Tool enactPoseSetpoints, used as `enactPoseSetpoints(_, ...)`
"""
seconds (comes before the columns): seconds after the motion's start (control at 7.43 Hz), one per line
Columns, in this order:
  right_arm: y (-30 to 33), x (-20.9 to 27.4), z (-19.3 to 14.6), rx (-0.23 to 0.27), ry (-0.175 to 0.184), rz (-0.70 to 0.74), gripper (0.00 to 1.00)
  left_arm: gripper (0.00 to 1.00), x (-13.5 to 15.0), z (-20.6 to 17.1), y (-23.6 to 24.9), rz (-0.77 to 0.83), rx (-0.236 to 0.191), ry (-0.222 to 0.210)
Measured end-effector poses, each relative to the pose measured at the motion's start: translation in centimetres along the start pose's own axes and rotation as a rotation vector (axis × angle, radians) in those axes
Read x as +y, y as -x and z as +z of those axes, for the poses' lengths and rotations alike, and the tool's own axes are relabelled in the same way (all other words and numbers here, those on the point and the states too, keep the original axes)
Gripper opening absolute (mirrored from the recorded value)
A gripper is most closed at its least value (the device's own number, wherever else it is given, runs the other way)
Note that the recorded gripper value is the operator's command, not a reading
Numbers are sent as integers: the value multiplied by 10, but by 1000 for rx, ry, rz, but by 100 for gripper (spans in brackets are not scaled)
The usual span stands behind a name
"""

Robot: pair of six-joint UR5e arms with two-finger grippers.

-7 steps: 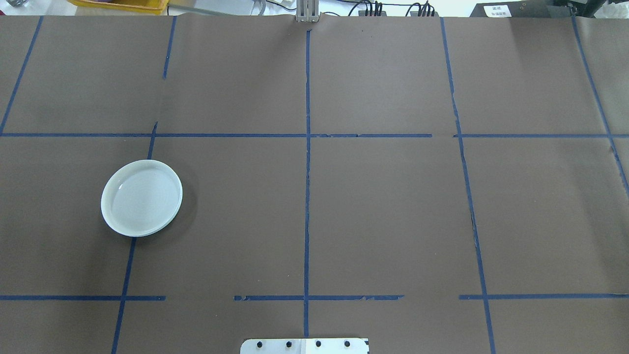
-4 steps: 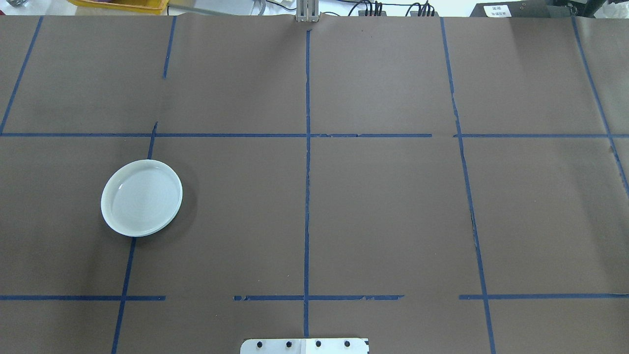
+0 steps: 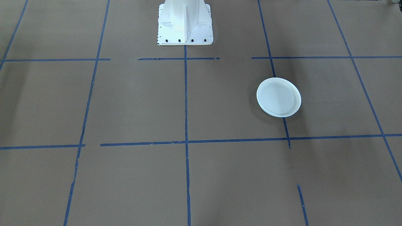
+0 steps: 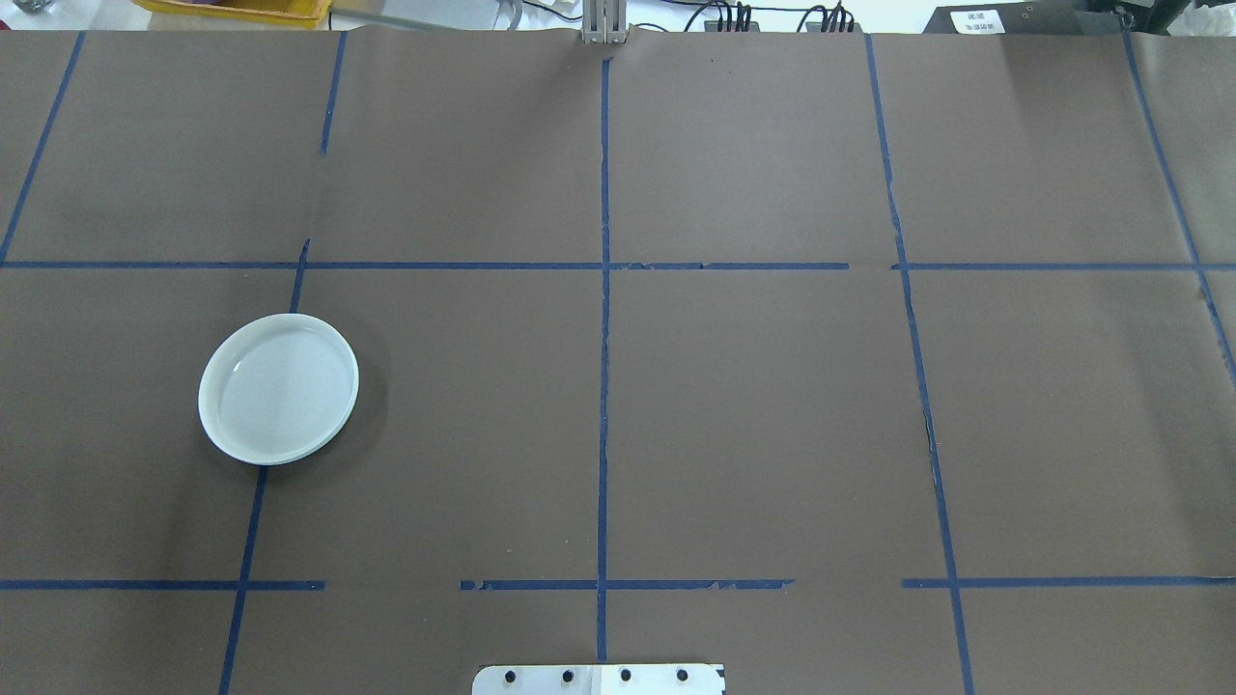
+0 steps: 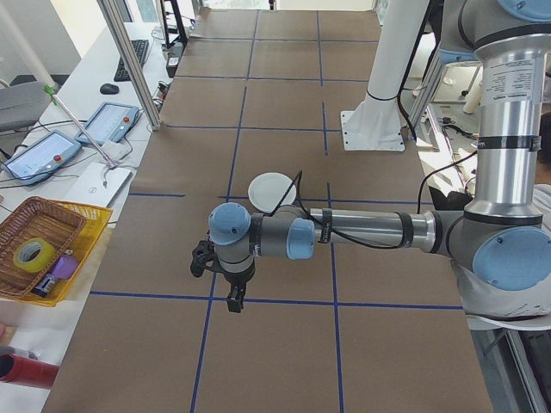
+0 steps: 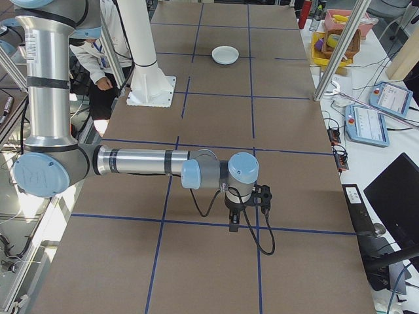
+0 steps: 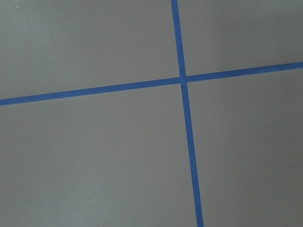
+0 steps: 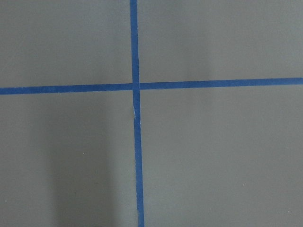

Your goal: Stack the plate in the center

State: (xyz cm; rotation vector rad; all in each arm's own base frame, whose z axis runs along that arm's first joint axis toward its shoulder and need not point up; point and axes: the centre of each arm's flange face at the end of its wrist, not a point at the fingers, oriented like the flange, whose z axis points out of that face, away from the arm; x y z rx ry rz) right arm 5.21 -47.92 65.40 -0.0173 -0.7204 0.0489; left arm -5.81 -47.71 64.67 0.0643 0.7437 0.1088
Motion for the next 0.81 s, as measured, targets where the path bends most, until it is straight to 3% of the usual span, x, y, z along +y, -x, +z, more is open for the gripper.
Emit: enactPoseSetpoints(0.81, 0, 0, 0, 0, 0, 0, 100, 100, 0, -1, -1, 0, 0, -3)
